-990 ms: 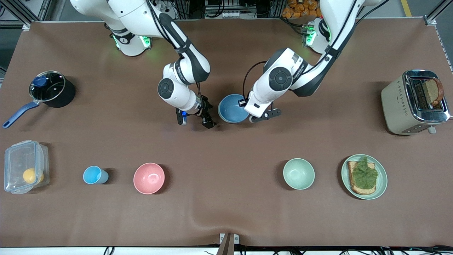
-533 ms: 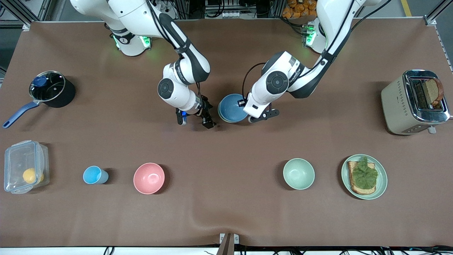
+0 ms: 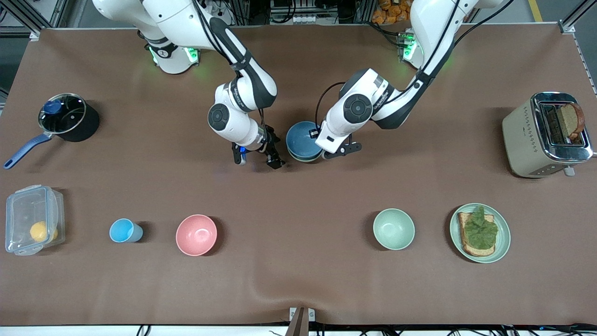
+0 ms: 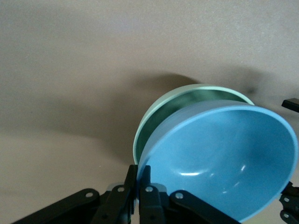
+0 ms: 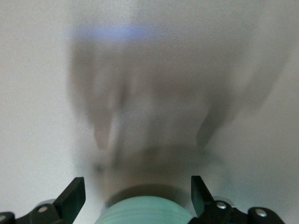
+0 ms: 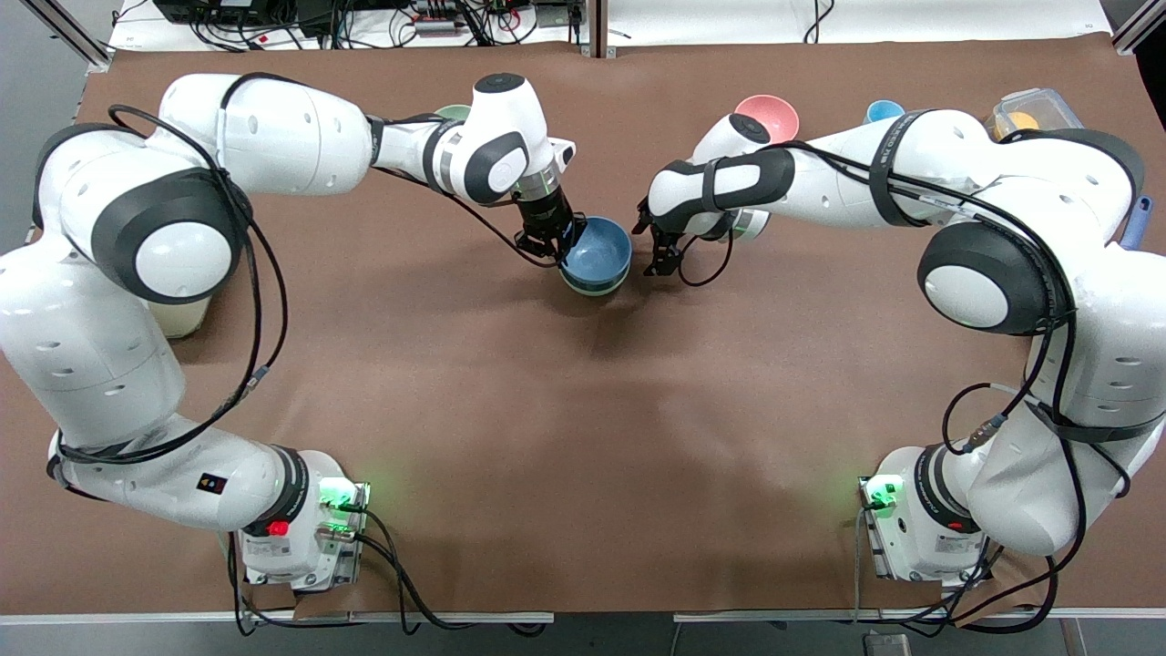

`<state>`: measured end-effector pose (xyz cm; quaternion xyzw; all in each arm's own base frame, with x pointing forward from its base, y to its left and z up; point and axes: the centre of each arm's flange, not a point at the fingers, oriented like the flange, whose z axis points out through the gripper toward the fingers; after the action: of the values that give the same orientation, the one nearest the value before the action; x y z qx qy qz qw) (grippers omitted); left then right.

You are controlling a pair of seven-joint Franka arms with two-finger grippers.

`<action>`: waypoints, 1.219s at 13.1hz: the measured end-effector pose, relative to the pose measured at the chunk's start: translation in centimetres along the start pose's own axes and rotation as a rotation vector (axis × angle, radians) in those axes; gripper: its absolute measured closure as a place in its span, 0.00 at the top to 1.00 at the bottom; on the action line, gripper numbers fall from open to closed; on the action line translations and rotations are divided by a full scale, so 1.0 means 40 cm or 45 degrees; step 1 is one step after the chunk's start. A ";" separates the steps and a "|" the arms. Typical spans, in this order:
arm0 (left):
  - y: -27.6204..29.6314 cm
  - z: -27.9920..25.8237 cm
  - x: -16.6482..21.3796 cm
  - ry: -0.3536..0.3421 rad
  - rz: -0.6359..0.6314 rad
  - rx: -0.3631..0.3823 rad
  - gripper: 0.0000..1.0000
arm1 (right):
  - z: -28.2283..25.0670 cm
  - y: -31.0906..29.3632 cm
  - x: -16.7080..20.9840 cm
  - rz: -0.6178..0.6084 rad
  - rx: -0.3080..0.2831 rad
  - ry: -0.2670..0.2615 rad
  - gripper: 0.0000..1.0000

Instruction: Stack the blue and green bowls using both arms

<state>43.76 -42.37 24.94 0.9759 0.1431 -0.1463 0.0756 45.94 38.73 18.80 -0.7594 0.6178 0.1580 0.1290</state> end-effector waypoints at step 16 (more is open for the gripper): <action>0.018 -0.029 0.026 0.011 -0.042 -0.032 0.76 | -0.001 0.000 -0.002 -0.002 -0.009 -0.004 1.00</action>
<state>45.24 -42.56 25.80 0.9731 0.1611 -0.1413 0.0849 45.93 38.81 18.88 -0.7603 0.6163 0.1613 0.1273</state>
